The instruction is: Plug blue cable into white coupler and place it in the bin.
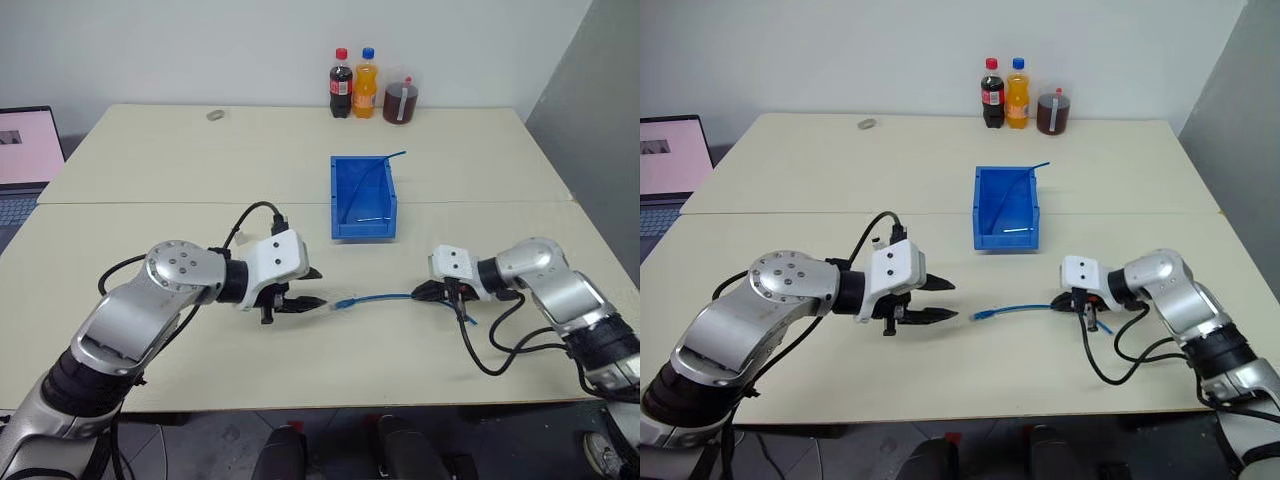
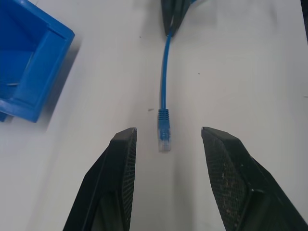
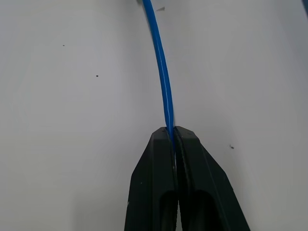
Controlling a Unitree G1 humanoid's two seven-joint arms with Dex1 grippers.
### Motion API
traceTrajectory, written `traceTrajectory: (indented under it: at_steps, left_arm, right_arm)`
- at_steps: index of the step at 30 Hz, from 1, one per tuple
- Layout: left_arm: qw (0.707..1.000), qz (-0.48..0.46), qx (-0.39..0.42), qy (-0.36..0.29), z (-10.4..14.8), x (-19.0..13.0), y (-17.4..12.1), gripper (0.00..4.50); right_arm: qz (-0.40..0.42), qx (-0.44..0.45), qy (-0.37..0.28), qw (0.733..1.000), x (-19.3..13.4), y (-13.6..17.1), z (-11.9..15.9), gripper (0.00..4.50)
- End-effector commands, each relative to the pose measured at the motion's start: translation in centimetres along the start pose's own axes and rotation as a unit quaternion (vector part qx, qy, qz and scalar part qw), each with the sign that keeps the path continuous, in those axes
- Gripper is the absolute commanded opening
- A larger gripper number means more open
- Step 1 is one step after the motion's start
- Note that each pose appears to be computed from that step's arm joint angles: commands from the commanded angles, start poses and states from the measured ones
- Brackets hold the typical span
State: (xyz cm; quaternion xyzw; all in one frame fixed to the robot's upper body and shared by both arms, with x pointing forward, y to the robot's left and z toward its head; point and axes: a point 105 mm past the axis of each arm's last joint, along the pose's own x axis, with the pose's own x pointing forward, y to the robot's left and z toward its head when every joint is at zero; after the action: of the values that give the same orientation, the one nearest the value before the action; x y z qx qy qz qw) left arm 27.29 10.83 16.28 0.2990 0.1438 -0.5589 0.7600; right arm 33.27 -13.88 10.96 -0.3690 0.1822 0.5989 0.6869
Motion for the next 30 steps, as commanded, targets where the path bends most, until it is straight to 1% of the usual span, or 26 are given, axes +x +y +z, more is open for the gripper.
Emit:
traceTrajectory:
  at_steps: [1, 5, 7, 15, 16, 17, 20, 24, 26, 28, 30]
  left_arm:
    - [1.0, 0.01, 0.018, -0.005, 0.8, -0.7, 0.0, 2.2]
    - [1.0, 0.009, 0.017, 0.0, 0.6, -0.7, -0.2, 2.2]
    - [1.0, 0.01, 0.02, -0.001, 0.5, -0.6, -0.1, 2.2]
    - [1.0, 0.01, 0.024, 0.0, 0.5, -0.4, 0.0, 2.2]
    - [1.0, 0.009, 0.024, -0.001, 0.6, -0.3, 0.0, 2.2]
    - [1.0, 0.008, 0.024, -0.001, 0.6, -0.3, 0.0, 2.2]
    - [1.0, 0.006, 0.024, 0.002, 0.5, -0.3, 0.0, 2.2]
    - [0.999, 0.019, 0.034, 0.021, -0.1, -0.7, 0.7, 2.2]
    - [0.999, 0.017, 0.037, 0.031, -0.5, -0.8, 0.8, 2.2]
    - [0.998, 0.005, 0.046, 0.046, -1.2, -0.9, 0.4, 2.2]
    - [0.997, -0.007, 0.048, 0.057, -2.0, -1.0, 0.0, 2.2]
  right_arm:
    - [0.008, -0.038, 0.026, 0.999, -0.3, -0.7, -0.2, 0.05]
    - [0.025, -0.048, 0.056, 0.997, -0.3, -0.8, -1.1, 0.05]
    - [0.027, -0.047, 0.059, 0.997, -0.3, -1.0, -1.1, 0.05]
    - [0.033, -0.048, 0.049, 0.997, -0.3, -1.6, -0.3, 0.05]
    - [0.032, -0.047, 0.05, 0.997, -0.4, -1.6, -0.3, 0.48]
    - [0.033, -0.047, 0.052, 0.997, -0.4, -1.7, -0.2, 0.58]
    - [0.044, -0.051, 0.059, 0.996, -0.6, -1.4, -0.3, 1.31]
    - [0.042, -0.055, 0.056, 0.996, -1.2, -1.4, 0.1, 2.24]
    - [0.036, -0.058, 0.041, 0.997, -1.9, -1.7, 1.0, 2.67]
    - [0.011, -0.068, 0.018, 0.997, -2.8, -2.4, 2.6, 3.18]
    - [-0.001, -0.083, 0.001, 0.997, -3.6, -2.6, 4.0, 3.59]
